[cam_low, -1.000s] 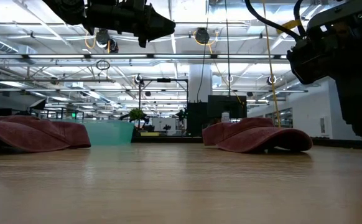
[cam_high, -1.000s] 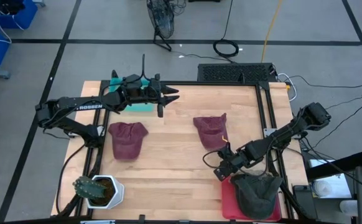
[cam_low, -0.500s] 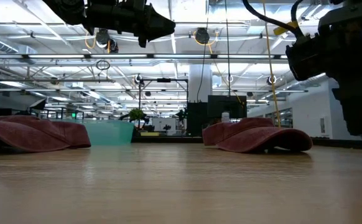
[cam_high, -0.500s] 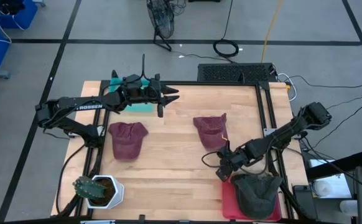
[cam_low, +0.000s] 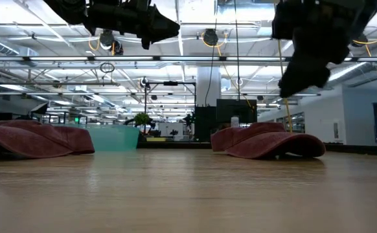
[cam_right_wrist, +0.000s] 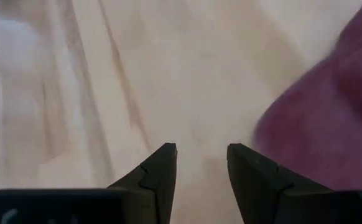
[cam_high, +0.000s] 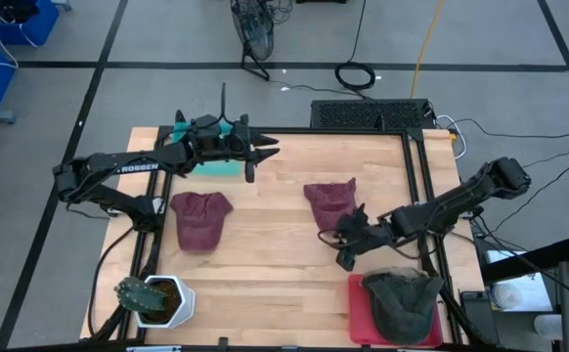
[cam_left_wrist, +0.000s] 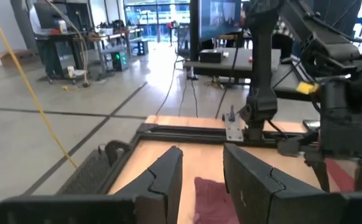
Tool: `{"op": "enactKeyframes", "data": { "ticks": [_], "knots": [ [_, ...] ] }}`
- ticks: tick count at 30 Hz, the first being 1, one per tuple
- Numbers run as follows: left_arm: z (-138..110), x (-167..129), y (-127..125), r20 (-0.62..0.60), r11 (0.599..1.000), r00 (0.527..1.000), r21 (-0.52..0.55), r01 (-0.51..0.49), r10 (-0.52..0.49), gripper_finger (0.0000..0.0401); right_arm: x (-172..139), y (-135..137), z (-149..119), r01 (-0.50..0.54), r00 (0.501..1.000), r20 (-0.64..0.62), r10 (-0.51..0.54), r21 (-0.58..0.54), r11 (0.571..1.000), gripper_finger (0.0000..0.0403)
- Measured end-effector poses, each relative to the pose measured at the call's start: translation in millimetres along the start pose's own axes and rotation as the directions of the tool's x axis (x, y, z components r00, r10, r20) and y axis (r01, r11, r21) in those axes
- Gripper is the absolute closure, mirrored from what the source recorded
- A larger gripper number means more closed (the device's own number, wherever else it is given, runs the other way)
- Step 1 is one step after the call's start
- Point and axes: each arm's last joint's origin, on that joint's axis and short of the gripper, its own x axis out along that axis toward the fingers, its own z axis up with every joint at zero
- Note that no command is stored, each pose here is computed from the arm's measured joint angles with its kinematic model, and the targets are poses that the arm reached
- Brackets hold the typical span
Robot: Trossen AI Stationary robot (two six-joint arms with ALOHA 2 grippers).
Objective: Pick & Place hat
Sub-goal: Put the right red cap into the blue bin
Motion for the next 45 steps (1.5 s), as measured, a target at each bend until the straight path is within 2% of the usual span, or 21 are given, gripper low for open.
{"op": "enactKeyframes", "data": {
  "ticks": [3,8,12,16,19,23,27,32,37,45],
  "knots": [
    [4,-5,0,0.001,1.000,1.000,-0.004,-0.003,0.003,0.0281,-7,-6,7,0.064,0.995,0.082,-0.056,-0.091,0.994,0.0273],
    [9,-7,-5,0.024,1.000,1.000,-0.004,0.008,-0.008,0.0281,-13,-21,27,0.225,0.956,0.237,-0.176,-0.199,0.954,0.0273],
    [6,-3,-12,0.012,0.999,0.999,-0.002,0.038,-0.038,0.0281,-16,-34,48,0.283,0.925,0.329,-0.189,-0.270,0.920,0.0273],
    [1,3,-20,-0.008,0.997,0.997,0.011,0.070,-0.070,0.0281,-25,-46,62,0.355,0.895,0.396,-0.207,-0.349,0.867,0.0273],
    [-3,9,-27,-0.021,0.995,0.995,0.028,0.096,-0.096,0.0281,-39,-57,70,0.418,0.860,0.446,-0.248,-0.338,0.843,0.0273],
    [-13,18,-35,-0.055,0.989,0.988,0.041,0.145,-0.143,0.0281,-56,-70,76,0.445,0.825,0.498,-0.267,-0.282,0.850,0.0273],
    [-21,27,-42,-0.075,0.974,0.975,0.072,0.216,-0.210,0.0281,-55,-86,68,0.468,0.818,0.498,-0.288,-0.285,0.836,0.0273],
    [-38,46,-46,-0.112,0.968,0.966,0.061,0.243,-0.235,0.0281,-50,-108,70,0.540,0.747,0.592,-0.304,-0.272,0.797,0.0273],
    [-56,63,-46,-0.091,0.967,0.967,0.074,0.245,-0.238,0.0281,-51,-127,76,0.511,0.756,0.600,-0.262,-0.290,0.809,0.0273],
    [-60,67,-43,-0.078,0.970,0.971,0.073,0.232,-0.227,0.0281,-65,-135,69,0.518,0.773,0.564,-0.289,-0.299,0.802,0.0273]
  ]
}}
